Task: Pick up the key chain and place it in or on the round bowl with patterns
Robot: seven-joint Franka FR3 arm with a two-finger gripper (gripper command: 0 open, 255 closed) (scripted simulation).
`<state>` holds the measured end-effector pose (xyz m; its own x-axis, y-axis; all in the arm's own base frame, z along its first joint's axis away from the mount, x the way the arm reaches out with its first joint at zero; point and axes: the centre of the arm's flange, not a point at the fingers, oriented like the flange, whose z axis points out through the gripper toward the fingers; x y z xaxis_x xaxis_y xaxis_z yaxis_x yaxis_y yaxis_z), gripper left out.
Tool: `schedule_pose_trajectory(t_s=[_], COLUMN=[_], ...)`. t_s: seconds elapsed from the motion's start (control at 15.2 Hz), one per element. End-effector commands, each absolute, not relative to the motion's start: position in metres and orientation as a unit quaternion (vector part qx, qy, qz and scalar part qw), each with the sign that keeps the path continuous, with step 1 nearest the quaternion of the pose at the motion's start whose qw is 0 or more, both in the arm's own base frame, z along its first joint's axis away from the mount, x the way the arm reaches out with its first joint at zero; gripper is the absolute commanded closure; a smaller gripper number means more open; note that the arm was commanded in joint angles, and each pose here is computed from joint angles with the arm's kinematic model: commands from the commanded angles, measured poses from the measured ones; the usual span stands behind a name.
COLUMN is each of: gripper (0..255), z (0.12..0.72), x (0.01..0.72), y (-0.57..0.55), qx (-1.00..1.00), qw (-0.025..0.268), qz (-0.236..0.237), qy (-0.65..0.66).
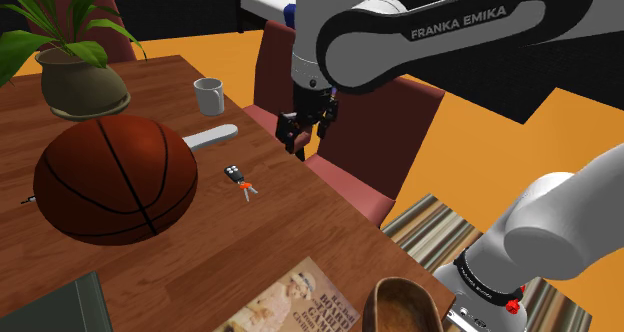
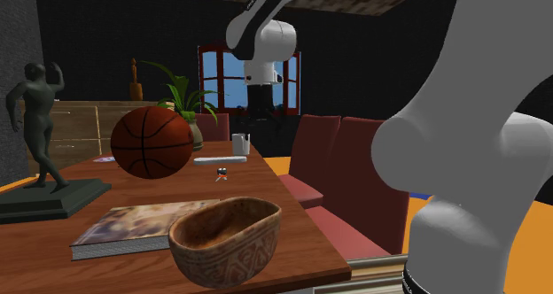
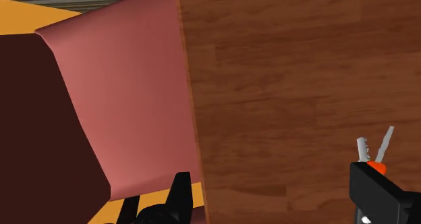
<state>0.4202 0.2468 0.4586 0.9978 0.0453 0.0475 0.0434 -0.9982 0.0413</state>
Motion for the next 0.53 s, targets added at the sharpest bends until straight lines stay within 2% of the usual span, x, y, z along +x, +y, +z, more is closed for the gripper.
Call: schedule_pose_trajectory(t_s=[0.0, 0.46], gripper=[0, 0], z=[0.444, 0.396], x=[0.429, 0.465], y=[0.269, 0.337], qx=[0.999, 0.999], qw=[0.017, 0.011], qz=[0.024, 0.022], qy=[0.023, 0.026])
